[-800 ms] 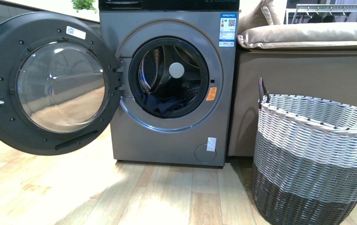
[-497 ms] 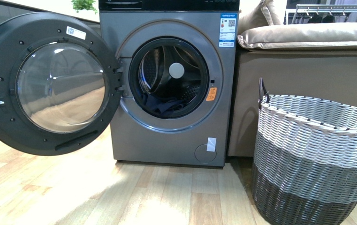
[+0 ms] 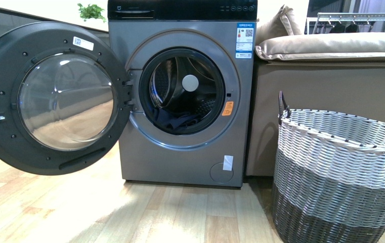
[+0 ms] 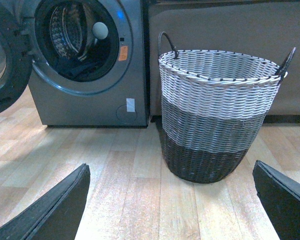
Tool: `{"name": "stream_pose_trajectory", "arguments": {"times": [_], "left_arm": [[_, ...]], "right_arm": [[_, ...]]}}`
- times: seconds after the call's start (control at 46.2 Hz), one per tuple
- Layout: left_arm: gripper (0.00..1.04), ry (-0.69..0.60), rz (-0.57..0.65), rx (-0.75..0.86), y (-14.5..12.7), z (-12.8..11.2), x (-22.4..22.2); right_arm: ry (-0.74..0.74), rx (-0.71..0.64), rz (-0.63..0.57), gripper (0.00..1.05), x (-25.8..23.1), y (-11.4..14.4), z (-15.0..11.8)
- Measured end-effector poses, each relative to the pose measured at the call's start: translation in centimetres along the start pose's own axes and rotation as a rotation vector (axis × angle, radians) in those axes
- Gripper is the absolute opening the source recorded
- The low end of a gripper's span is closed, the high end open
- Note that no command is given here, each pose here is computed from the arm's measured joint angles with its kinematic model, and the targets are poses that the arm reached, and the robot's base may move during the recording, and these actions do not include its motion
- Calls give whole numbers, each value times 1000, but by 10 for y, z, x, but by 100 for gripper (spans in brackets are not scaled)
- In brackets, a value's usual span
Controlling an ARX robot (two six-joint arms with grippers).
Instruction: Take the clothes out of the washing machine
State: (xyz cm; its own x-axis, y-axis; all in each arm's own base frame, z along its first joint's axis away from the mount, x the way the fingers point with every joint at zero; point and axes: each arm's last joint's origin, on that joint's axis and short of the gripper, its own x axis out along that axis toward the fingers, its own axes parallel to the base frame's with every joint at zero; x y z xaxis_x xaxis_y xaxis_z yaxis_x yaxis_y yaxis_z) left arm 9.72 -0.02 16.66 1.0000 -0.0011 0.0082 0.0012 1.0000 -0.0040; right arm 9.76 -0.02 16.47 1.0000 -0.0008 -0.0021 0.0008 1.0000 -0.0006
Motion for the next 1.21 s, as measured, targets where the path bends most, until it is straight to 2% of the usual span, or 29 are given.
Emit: {"name": "stream_pose_trajectory", "arguments": {"times": [1.211], "left_arm": [[98,2,0,0,0,0,0]], "right_arm": [[0,0,1,97,0,0,0]]}}
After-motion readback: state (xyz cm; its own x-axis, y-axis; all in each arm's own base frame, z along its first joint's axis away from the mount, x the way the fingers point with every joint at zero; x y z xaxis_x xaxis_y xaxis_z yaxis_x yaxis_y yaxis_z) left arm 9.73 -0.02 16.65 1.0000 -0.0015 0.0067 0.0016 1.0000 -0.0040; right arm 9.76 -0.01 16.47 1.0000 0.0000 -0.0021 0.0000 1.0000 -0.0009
